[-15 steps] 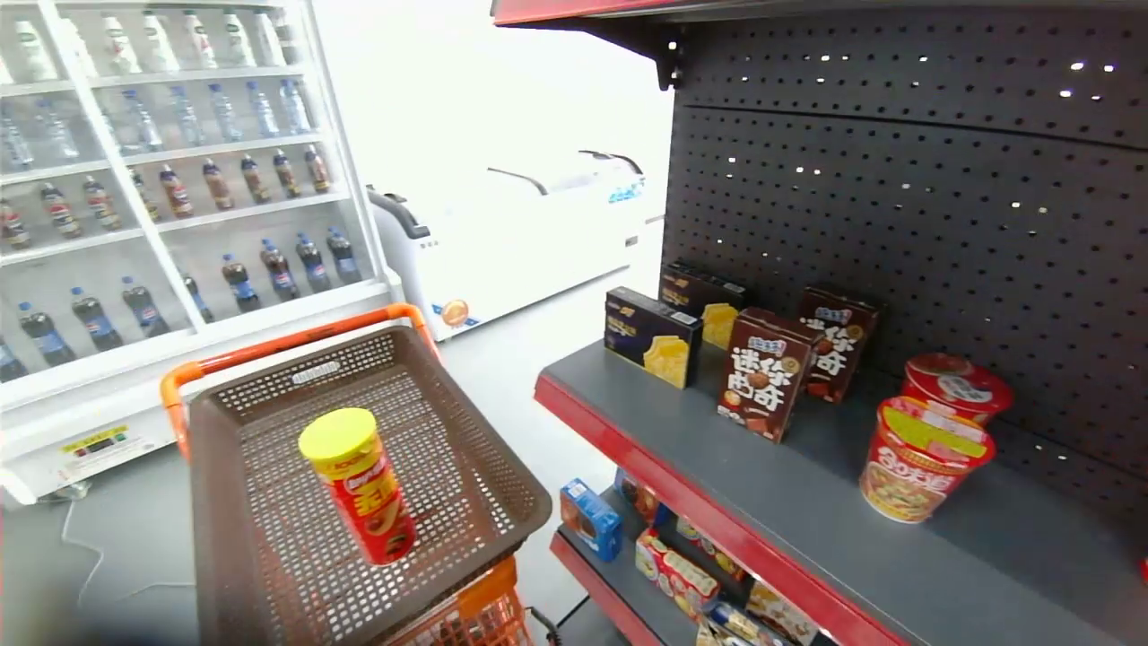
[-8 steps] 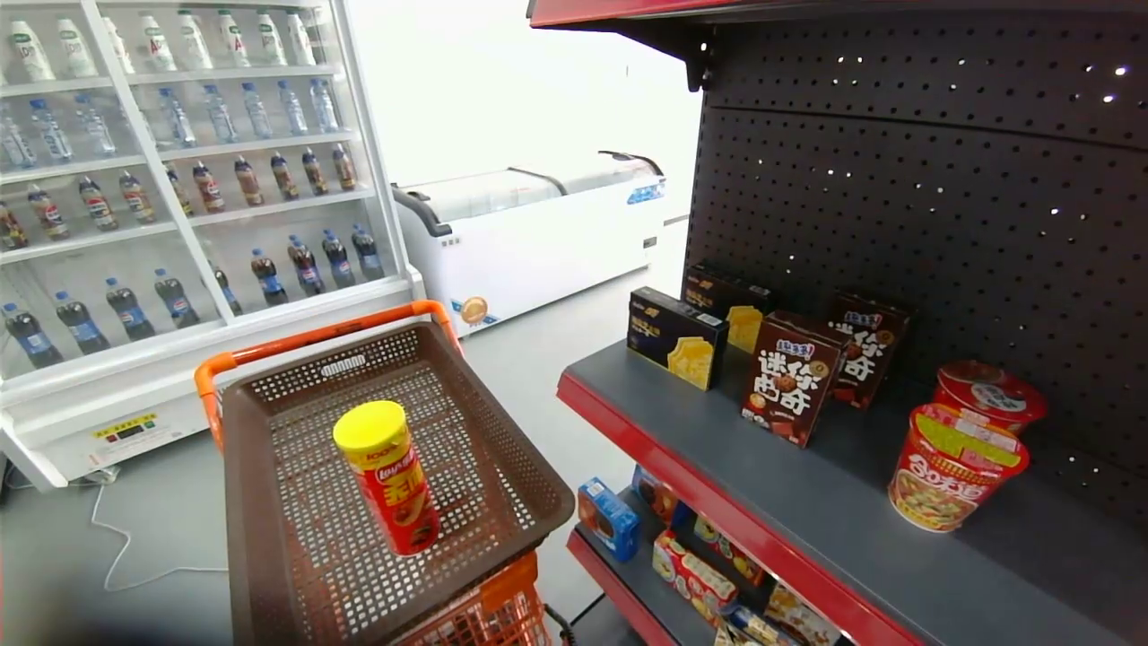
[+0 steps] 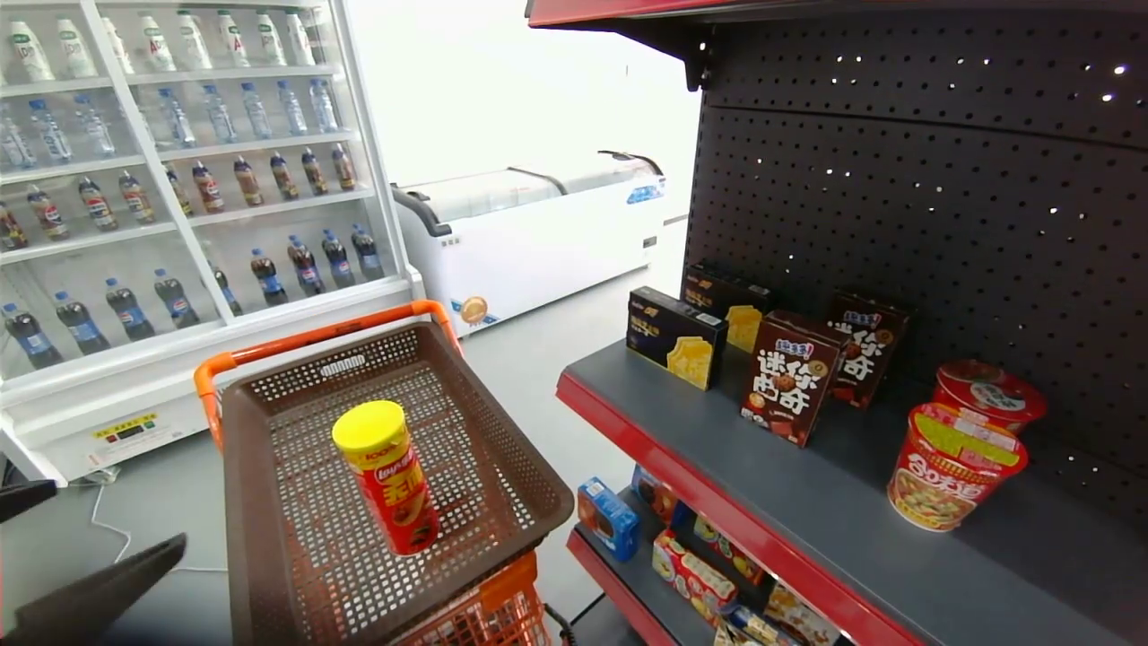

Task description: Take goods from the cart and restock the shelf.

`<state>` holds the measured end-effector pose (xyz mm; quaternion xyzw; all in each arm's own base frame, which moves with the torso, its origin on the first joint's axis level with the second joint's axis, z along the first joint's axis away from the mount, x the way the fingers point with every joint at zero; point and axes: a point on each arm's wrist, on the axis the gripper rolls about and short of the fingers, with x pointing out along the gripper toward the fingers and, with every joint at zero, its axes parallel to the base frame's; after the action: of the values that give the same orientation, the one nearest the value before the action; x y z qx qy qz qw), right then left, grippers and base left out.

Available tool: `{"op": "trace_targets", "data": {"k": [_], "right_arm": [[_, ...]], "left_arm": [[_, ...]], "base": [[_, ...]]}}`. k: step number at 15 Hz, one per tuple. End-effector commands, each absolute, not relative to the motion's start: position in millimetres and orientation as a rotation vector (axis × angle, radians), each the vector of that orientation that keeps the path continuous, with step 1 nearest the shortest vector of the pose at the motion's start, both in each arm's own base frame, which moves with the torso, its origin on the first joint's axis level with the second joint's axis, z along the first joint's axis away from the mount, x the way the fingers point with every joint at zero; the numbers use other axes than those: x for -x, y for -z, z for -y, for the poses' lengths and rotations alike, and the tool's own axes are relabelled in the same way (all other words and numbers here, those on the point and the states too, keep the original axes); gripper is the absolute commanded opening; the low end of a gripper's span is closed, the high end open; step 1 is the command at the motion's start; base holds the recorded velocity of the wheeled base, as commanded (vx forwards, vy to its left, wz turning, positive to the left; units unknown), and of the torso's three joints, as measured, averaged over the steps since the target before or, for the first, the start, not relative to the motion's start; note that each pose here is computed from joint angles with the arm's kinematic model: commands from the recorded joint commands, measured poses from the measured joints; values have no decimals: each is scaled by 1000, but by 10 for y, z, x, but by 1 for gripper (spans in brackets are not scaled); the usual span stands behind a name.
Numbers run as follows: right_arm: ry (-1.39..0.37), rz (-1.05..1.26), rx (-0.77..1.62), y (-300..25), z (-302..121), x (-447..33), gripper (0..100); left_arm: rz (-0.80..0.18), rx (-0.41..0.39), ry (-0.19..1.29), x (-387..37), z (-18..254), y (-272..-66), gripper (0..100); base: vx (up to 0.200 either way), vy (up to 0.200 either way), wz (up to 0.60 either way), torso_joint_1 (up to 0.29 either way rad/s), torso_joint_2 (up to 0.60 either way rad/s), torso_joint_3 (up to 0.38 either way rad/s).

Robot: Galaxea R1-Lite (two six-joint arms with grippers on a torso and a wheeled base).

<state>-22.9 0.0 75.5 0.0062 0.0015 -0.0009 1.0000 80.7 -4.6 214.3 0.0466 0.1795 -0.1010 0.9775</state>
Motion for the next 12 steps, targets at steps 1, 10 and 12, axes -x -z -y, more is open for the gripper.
{"op": "trace_targets", "data": {"k": [1, 10, 12], "right_arm": [[0, -3, -12, -754, -1, 229, 100], [2, -3, -12, -754, 0, 229, 100], [2, -3, -12, -754, 0, 229, 100]], "left_arm": [[-586, -39, 276, -1355, 23, -1860, 100], [-629, -99, 226, -2123, -13, -956, 100], [-606, -101, 227, -2269, -14, -765, 100]], "base": [[0, 0, 0, 0, 0, 0], [0, 0, 0, 0, 0, 0], [0, 0, 0, 0, 0, 0]]}}
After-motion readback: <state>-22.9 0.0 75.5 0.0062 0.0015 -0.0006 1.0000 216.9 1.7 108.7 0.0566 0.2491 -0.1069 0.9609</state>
